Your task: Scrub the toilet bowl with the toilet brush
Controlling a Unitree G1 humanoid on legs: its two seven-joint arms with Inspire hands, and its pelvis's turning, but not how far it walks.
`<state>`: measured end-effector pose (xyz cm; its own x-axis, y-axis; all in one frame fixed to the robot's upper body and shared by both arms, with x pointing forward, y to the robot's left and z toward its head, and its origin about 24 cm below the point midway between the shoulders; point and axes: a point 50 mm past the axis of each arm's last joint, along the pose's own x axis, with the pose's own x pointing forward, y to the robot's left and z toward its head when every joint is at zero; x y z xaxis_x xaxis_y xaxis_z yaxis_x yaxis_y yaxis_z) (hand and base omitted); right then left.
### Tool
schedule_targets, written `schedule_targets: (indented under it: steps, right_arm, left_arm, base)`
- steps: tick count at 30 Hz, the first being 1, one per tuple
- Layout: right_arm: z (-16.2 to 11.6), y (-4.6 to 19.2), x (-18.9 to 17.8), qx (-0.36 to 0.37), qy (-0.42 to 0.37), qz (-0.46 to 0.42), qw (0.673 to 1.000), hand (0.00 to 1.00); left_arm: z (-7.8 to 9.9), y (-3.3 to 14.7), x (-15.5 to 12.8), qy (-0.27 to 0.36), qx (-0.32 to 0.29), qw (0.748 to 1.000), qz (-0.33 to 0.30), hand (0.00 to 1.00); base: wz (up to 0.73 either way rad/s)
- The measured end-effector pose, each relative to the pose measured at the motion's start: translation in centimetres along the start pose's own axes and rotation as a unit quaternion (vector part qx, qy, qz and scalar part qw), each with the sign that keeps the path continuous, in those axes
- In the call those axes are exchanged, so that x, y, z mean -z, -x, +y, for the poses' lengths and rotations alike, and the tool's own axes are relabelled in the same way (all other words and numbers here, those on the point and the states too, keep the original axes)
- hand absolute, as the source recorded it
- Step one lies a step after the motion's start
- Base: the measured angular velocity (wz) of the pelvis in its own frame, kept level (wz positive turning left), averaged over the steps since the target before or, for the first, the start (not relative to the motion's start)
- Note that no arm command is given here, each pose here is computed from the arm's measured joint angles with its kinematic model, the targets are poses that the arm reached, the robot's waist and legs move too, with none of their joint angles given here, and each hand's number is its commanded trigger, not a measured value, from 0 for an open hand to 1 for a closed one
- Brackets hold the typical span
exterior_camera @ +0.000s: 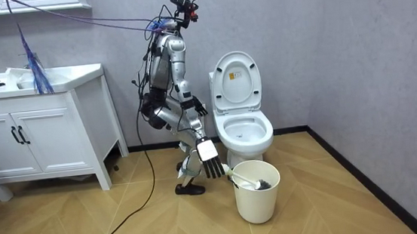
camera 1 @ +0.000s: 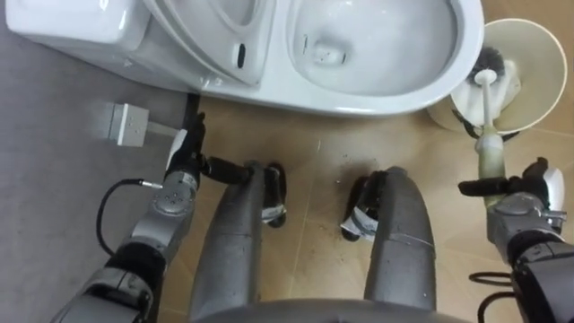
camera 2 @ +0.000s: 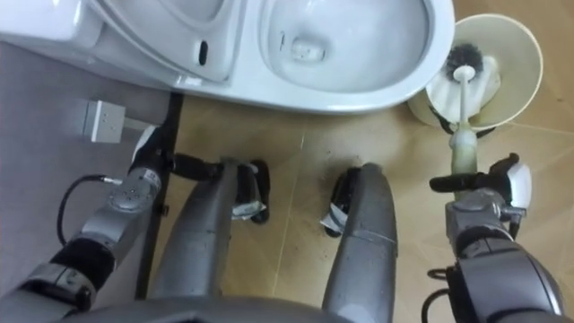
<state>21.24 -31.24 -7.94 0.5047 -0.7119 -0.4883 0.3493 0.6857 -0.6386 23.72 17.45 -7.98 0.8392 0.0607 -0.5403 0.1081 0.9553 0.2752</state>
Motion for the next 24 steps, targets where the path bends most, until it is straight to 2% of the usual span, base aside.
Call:
schedule_targets:
  steps: [6, 7, 8, 24]
  right_arm:
    - [-1.2, -0.4, -0.1, 0.016, 0.017, -0.016, 1.0, 0.0]
    - [-1.3, -0.4, 0.0, 0.016, 0.02, -0.016, 1.0, 0.67]
    - [-1.3, -0.4, 0.1, 0.016, 0.021, -0.016, 1.0, 1.0]
    - [-1.7, -0.5, 0.6, 0.005, 0.004, -0.004, 1.0, 1.0]
  left_arm:
    - [0.5, 0.6, 0.2, -0.003, -0.002, 1.0, -0.009, 0.0]
    - [0.7, 0.7, 0.5, -0.005, -0.003, 1.0, -0.005, 0.0]
    - [0.8, 0.7, 0.6, -0.006, -0.003, 1.0, -0.004, 0.0]
    - [0.5, 1.1, 0.5, 0.004, 0.027, 1.0, -0.014, 0.0]
  base:
    - [0.02]
    - [0.08]
    - [0.07]
    - [0.01]
